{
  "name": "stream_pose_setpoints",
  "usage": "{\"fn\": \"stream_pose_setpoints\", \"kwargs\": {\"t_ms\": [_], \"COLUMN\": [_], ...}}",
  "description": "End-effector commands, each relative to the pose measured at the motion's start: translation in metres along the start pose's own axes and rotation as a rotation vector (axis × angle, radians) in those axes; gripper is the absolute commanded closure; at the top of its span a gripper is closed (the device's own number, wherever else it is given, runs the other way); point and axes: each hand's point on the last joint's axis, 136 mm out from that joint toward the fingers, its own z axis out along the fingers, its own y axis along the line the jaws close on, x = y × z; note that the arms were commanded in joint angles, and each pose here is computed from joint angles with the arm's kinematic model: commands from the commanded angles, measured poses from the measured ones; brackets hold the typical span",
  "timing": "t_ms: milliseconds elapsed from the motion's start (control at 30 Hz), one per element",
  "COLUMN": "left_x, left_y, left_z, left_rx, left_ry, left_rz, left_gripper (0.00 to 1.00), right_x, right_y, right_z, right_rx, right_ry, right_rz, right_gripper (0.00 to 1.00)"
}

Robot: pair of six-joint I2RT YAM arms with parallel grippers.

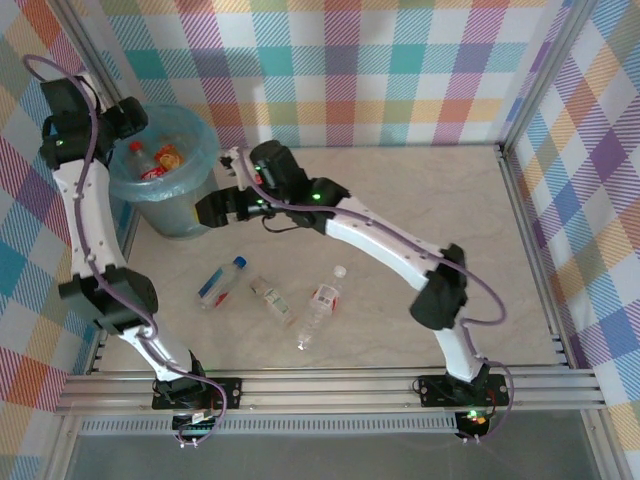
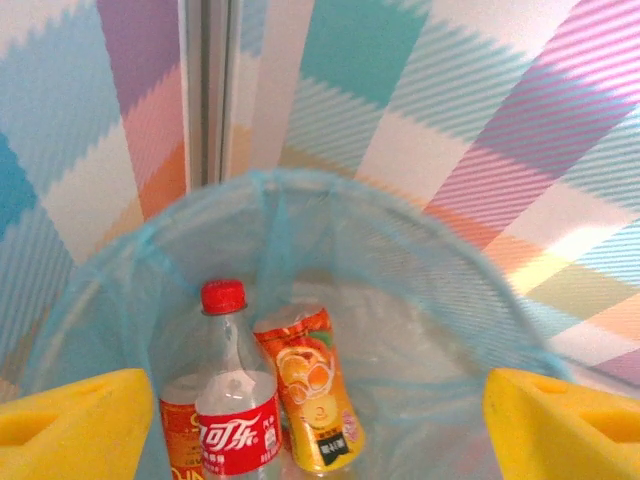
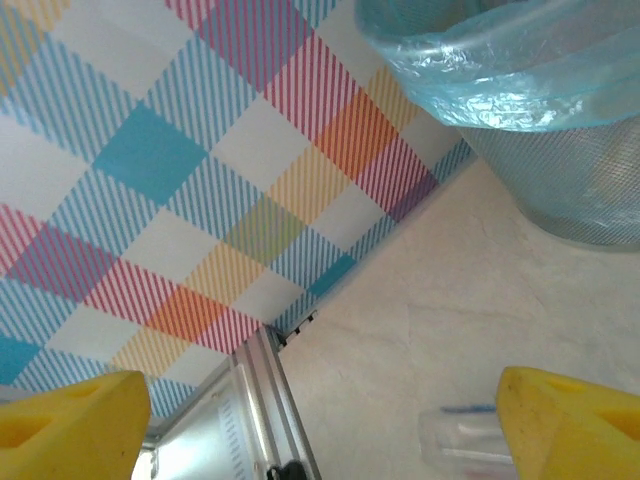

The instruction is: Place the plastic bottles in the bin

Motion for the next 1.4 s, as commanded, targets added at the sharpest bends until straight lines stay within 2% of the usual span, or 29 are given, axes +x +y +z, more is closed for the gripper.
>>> {"fn": "stream_pose_setpoints", "kwargs": {"t_ms": [0,167,367,567,733,833,900,1000,1133,1233,1367], "left_x": [-0.021,0.003,0.065,0.149,0.218,0.25,0.267,0.283,0.287,0.285,0.28], "left_y": [-0.02,-0.061,-0.116,-0.171,-0.188,-0.191,-0.193,-0.186,-0.17,-0.164,-0.156], "left_z": [-0.066,-0.115,-0.159,-0.185,-0.195,-0.198,-0.198,-0.19,-0.178,-0.179,-0.182], "left_rx": [0.048,0.151,0.313,0.582,0.688,0.699,0.697,0.628,0.522,0.501,0.49], "left_ry": [-0.099,-0.112,-0.081,0.072,0.232,0.298,0.336,0.374,0.372,0.35,0.309], "left_rz": [-0.009,0.044,0.14,0.242,0.318,0.365,0.39,0.405,0.378,0.359,0.344], "left_gripper": [0.14,0.15,0.15,0.15,0.16,0.16,0.16,0.16,0.16,0.16,0.16], "right_x": [0.004,0.042,0.111,0.187,0.233,0.238,0.241,0.251,0.282,0.295,0.296], "right_y": [0.009,-0.016,-0.052,-0.072,-0.085,-0.102,-0.116,-0.135,-0.145,-0.148,-0.154], "right_z": [-0.044,-0.082,-0.121,-0.139,-0.142,-0.14,-0.138,-0.139,-0.14,-0.131,-0.119], "right_rx": [0.064,0.196,0.299,0.248,0.195,0.281,0.372,0.539,0.7,0.734,0.748], "right_ry": [-0.024,0.042,0.186,0.373,0.457,0.442,0.428,0.439,0.506,0.492,0.452], "right_rz": [-0.136,-0.301,-0.472,-0.545,-0.54,-0.428,-0.278,0.046,0.436,0.539,0.609], "right_gripper": [0.08,0.03,0.0,0.01,0.0,0.0,0.02,0.07,0.05,0.04,0.0]}}
